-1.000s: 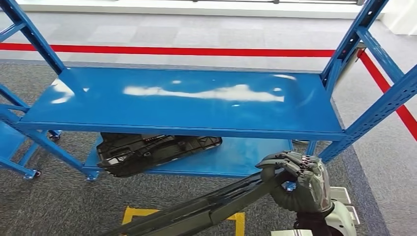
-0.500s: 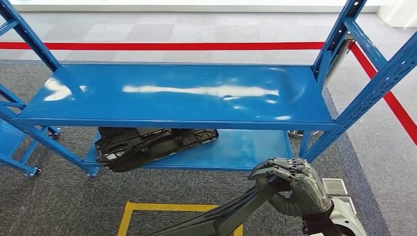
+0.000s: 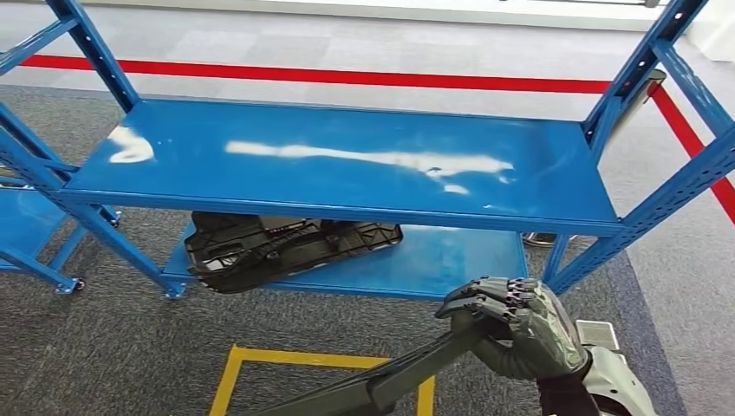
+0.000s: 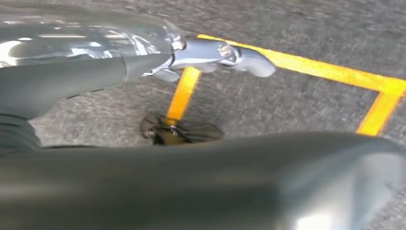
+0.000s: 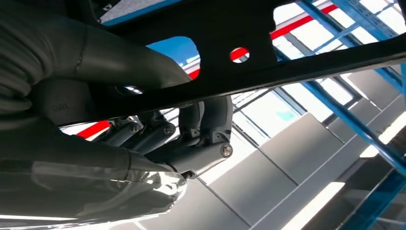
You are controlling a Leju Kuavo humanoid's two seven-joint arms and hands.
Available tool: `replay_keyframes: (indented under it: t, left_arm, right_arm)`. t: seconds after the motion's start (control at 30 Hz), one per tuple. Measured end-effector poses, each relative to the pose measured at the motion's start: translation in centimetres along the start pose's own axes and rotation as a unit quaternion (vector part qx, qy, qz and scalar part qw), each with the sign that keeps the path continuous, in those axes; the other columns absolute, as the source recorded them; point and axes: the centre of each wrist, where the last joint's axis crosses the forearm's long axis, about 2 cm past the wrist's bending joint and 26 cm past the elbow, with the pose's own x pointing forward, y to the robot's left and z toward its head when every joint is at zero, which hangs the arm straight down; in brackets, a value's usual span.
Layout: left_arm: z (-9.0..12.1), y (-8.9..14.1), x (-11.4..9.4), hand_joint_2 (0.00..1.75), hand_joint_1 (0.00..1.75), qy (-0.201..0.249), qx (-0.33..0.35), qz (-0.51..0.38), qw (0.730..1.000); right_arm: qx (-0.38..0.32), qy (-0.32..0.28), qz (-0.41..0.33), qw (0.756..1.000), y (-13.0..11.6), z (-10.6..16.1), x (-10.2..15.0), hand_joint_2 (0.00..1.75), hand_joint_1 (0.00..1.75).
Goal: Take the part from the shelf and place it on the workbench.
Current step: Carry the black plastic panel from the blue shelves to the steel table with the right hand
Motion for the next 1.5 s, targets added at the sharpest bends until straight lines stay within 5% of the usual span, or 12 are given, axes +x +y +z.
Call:
replay_keyframes:
  t: [0.73,1.5]
  left_arm:
    - [-0.2,-0.3,0.4,1.75,0.00,-0.009,-0.034,-0.038,0.999]
    - [-0.2,-0.1,0.4,1.75,0.00,-0.009,-0.045,-0.055,0.997]
  right_arm:
    - [-0.002,0.050,0.104,0.993,0.6,-4.0,-4.9,1.75,1.75]
    - [-0.012,0.071,0.089,0.993,2.7,-7.9,-6.9,1.75,1.75]
